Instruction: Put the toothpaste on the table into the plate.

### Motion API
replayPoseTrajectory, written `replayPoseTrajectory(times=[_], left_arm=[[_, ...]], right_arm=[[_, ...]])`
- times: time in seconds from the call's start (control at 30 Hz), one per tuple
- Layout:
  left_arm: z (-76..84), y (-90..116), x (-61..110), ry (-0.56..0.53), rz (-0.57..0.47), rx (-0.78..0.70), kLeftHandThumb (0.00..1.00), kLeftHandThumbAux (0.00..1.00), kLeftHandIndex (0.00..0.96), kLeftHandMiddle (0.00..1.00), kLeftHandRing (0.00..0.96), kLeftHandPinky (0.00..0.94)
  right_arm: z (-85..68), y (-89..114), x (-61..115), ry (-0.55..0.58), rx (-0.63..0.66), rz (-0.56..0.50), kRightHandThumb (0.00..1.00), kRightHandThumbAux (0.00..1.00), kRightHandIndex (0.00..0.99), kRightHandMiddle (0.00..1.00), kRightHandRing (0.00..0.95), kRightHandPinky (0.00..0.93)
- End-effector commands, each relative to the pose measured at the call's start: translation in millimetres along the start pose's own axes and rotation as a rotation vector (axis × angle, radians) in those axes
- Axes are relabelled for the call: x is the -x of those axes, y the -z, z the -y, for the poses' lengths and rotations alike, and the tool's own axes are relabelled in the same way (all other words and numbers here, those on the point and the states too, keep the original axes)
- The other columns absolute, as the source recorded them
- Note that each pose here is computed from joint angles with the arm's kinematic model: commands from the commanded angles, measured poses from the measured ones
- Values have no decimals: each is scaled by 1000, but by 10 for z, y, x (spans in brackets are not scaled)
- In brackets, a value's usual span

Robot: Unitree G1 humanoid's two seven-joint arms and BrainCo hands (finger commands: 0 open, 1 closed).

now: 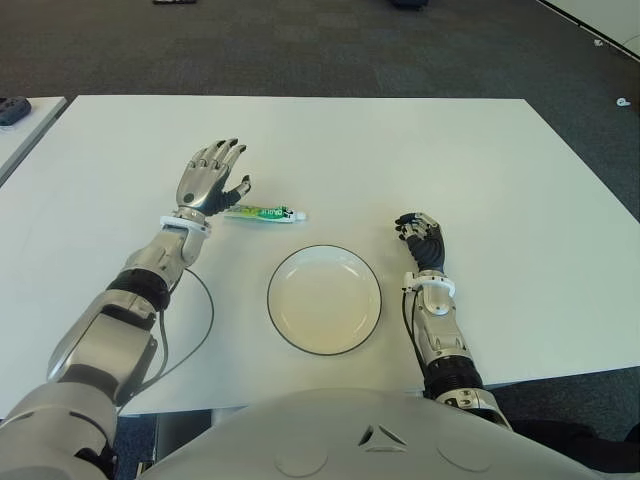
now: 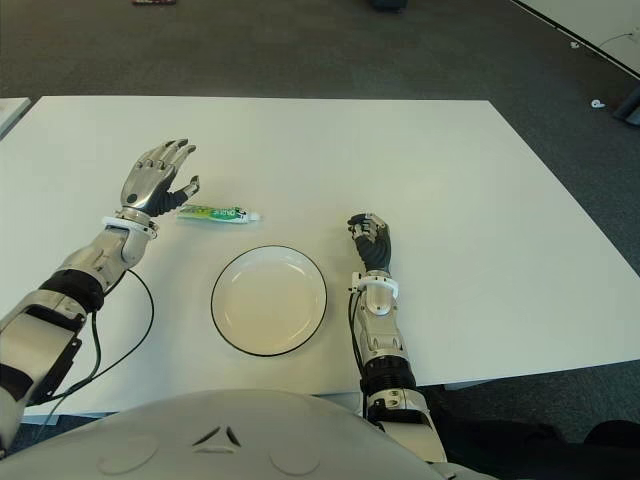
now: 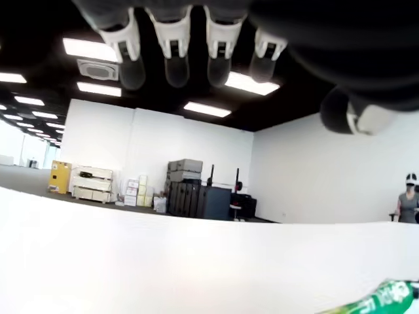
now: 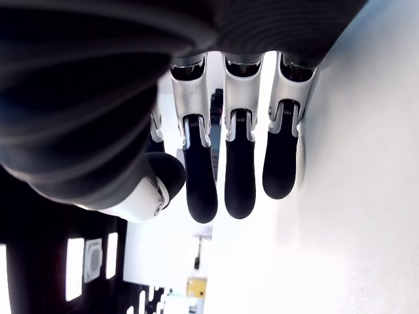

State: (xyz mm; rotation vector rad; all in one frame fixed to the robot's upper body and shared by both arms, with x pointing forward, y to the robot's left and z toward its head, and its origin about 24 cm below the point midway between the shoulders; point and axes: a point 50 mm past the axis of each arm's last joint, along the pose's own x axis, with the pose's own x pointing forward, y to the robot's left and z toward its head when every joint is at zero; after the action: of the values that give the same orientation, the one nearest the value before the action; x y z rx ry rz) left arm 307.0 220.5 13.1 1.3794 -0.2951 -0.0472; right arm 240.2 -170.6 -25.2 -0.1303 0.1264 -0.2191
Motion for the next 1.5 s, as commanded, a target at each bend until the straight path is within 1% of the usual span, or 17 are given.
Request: replayPoseTrajectory(times=[0.03,0.2,0.47,0.9,1.13,1.5], left_arm=[[20,15,-24,62,41,-49,542,182,0,0,0,0],[44,21,-31,112,66,-74,535,177,0,0,0,0],[120,-6,-39,248,129,-148,508,184,0,0,0,0],[309,-67,75,419,223,-230,514,198,0,0,0,0],[369,-85,125,520,275,-260,495,211,0,0,0,0],[444,-137,166,633,327,-287,500,232,0,0,0,0]], right_arm=[[-9,83,54,2,6,-50,709,731,428,474,457,474],[-8,80,62,1,7,-49,709,731,428,479,462,475],[-4,77,71,-2,2,-46,710,731,428,477,457,465],[6,85,85,12,-8,-50,711,731,429,473,449,457],[16,87,89,15,-7,-50,711,731,429,476,453,467],[26,94,89,10,2,-45,709,732,428,478,461,473]])
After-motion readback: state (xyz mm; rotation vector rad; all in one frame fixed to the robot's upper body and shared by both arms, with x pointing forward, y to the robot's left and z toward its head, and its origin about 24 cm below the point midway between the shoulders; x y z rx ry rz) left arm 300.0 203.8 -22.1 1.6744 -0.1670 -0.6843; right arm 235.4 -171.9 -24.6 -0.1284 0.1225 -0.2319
